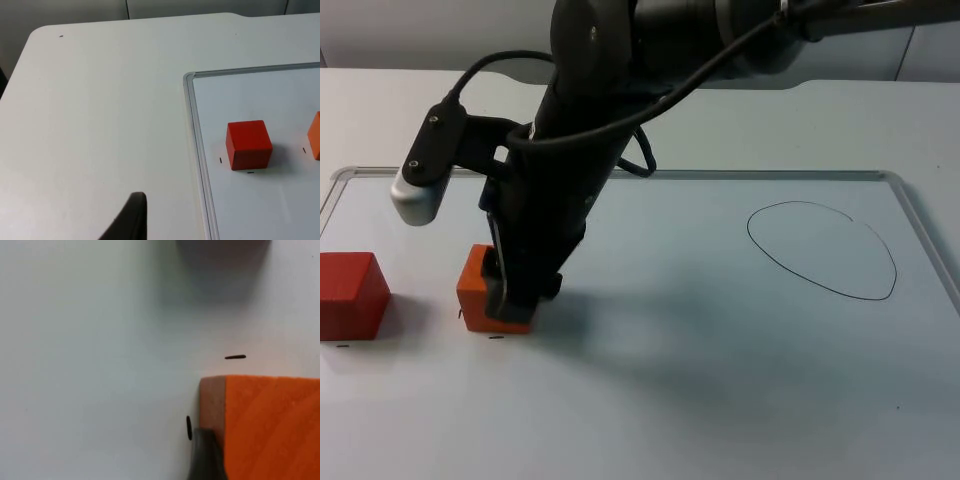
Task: Pick up one cube with the left hand and another cube with the right hand. First place the cube in the right hand at the target position, then stack the cube in the left hand on top.
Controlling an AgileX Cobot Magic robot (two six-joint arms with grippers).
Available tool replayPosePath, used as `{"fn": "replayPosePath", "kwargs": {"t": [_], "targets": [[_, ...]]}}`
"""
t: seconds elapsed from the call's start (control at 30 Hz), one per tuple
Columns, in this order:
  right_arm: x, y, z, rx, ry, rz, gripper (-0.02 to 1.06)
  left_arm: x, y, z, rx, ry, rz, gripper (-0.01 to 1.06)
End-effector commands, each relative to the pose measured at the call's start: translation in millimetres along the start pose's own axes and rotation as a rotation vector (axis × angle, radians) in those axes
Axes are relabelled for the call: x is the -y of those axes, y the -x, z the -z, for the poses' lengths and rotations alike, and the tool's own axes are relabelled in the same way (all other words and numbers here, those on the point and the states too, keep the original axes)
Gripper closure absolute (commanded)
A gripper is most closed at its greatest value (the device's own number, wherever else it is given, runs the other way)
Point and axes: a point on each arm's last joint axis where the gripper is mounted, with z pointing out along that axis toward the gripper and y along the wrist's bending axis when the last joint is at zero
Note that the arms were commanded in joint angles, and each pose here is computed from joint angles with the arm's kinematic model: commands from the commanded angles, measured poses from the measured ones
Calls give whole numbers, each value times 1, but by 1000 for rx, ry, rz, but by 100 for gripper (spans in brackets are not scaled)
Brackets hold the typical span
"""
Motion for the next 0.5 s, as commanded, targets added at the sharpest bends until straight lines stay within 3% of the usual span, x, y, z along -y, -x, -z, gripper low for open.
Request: {"fn": "replayPosePath", "kwargs": {"t": [0.0,0.13,0.3,0.47], "targets": [[3,3,6,17,-13,-9,105,0,-1,-1,5,2,9,4],[2,8,23,24,-17,-21,105,0,-1,-1,5,2,9,4],[5,19,77,42,-104,-38,105,0,-1,-1,5,2,9,4],[-3,34,178,159,-236,-59,105,0,-1,-1,5,2,9,4]]}}
